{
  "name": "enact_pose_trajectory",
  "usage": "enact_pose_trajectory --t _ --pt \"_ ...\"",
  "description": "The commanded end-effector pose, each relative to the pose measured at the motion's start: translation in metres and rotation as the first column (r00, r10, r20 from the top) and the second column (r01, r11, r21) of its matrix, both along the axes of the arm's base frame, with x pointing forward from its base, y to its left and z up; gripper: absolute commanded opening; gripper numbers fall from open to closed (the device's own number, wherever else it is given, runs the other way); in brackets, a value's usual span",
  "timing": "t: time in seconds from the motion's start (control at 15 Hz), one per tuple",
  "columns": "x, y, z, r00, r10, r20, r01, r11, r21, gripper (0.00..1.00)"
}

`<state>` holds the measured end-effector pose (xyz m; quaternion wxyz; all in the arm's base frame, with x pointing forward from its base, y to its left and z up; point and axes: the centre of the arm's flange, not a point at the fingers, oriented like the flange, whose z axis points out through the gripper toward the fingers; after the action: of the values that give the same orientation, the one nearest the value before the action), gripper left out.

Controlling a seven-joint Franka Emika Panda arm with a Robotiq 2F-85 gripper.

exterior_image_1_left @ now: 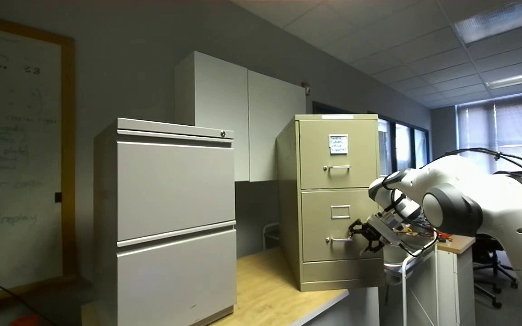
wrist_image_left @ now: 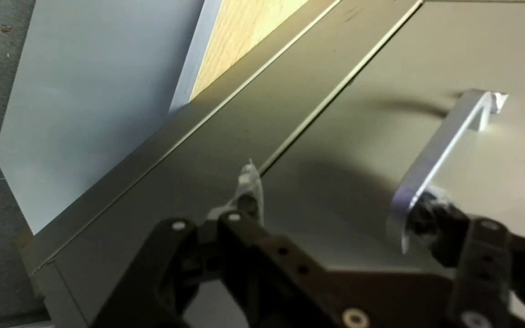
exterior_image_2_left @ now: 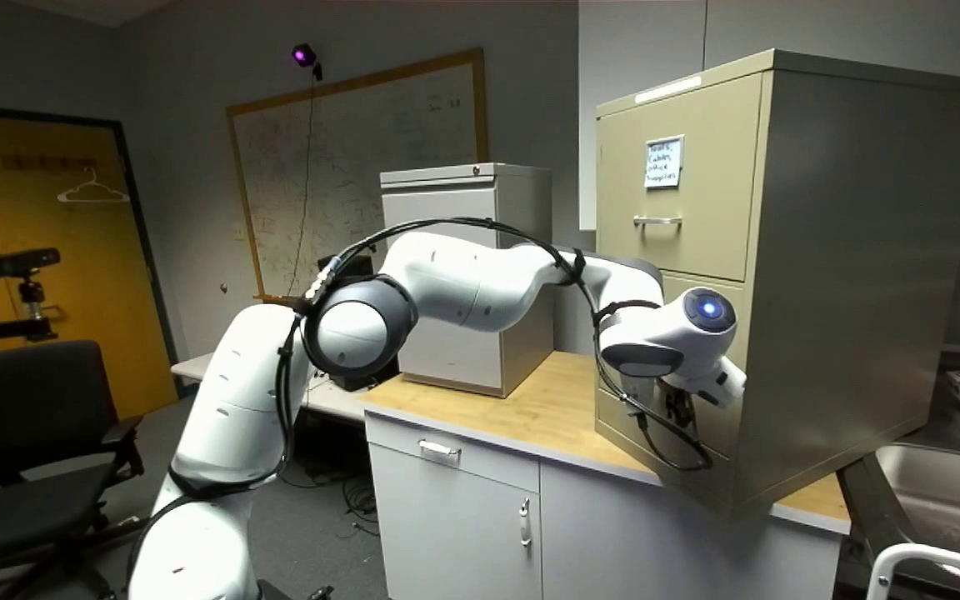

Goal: Open the bottom drawer of the cabinet on the right

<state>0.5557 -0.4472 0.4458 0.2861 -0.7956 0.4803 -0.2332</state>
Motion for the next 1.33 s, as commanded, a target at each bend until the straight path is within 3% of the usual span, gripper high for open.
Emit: enact_pose_trajectory --t 0.0,0.47,0.87,1.27 --pt "0.023 -0.002 -0.002 0.998 0.035 -0.06 -0.034 0.999 0.007 0.51" --pt "0.053 0.016 0.036 0.976 0.119 -0.184 -0.138 0.986 -0.092 0.01" --pt "0.05 0.056 0.072 0.908 0.194 -0.371 -0.292 0.928 -0.232 0.05" --pt "0.03 0.116 0.04 0.887 0.231 -0.399 -0.368 0.876 -0.312 0.05"
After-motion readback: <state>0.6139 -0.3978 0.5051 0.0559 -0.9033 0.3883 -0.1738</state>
